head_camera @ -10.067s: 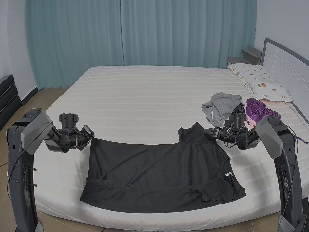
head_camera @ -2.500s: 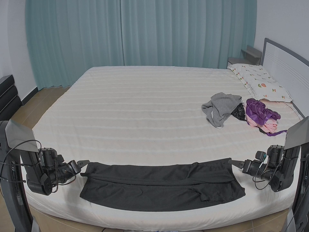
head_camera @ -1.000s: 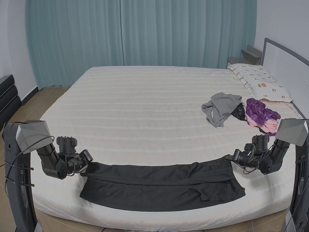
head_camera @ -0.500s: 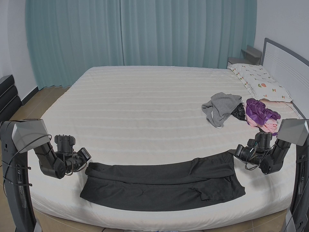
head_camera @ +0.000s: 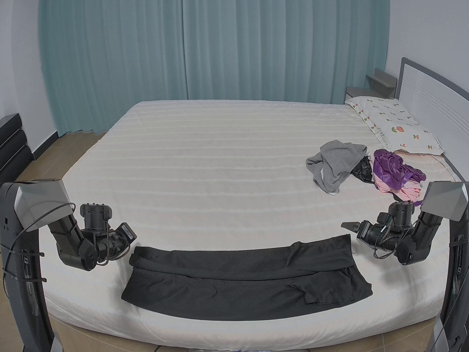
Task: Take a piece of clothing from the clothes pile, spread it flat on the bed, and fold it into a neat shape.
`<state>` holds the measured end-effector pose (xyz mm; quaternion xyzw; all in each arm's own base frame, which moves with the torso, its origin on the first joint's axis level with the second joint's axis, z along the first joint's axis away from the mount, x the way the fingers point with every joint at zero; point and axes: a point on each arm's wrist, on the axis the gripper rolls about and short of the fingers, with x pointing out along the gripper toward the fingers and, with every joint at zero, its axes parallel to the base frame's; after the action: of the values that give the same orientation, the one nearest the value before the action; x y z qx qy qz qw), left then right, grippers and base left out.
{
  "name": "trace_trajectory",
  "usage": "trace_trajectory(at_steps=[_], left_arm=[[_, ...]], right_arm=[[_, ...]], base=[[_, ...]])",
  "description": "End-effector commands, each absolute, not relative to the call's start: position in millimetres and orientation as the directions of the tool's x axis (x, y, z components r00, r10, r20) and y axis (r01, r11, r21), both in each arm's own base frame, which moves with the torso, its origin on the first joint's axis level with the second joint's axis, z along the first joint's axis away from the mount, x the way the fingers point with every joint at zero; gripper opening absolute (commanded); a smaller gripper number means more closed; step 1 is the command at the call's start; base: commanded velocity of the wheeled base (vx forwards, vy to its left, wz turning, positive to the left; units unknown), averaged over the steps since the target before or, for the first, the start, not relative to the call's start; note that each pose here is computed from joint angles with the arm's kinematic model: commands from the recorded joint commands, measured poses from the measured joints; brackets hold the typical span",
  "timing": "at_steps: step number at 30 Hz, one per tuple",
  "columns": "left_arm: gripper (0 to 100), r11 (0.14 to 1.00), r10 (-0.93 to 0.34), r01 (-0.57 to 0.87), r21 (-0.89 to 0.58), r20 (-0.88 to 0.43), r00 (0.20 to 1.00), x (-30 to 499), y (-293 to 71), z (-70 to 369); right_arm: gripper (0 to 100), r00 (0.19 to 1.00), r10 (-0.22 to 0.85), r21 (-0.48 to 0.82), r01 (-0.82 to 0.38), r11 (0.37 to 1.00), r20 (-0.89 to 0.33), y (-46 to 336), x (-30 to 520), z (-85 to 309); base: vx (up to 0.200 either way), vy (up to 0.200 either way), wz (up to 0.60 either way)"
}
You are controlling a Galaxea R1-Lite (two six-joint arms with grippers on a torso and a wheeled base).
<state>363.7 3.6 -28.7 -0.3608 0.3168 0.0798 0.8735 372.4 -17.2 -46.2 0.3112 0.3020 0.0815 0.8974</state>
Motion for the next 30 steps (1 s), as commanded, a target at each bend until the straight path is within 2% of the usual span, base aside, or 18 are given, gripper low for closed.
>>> trace_trajectory(at_steps=[1, 12, 13, 18, 30], left_arm=[[0, 0.728, -0.102, -0.351, -0.588, -0.600, 0.793, 367, 3, -28], [0, 0.752, -0.158, -0.301, -0.587, -0.603, 0.782, 370, -7, -32], [100, 0.753, -0.158, -0.298, -0.587, -0.601, 0.783, 370, -7, -31], [100, 0.757, -0.160, -0.300, -0.580, -0.610, 0.776, 368, -7, -32], [100, 0.852, -0.176, -0.213, -0.478, -0.645, 0.743, 362, -14, -45]], right_arm=[[100, 0.805, 0.335, 0.610, 0.041, 0.791, -0.489, -17, 371, -43], [100, 0.800, 0.334, 0.610, 0.050, 0.790, -0.499, -17, 368, -45], [100, 0.797, 0.334, 0.609, 0.052, 0.791, -0.502, -17, 367, -46], [100, 0.797, 0.334, 0.610, 0.053, 0.790, -0.502, -17, 367, -46], [100, 0.798, 0.337, 0.611, 0.049, 0.790, -0.500, -17, 368, -45]], base=[[0.000, 0.000, 0.00], [0.000, 0.000, 0.00], [0.000, 0.000, 0.00], [0.000, 0.000, 0.00], [0.000, 0.000, 0.00]])
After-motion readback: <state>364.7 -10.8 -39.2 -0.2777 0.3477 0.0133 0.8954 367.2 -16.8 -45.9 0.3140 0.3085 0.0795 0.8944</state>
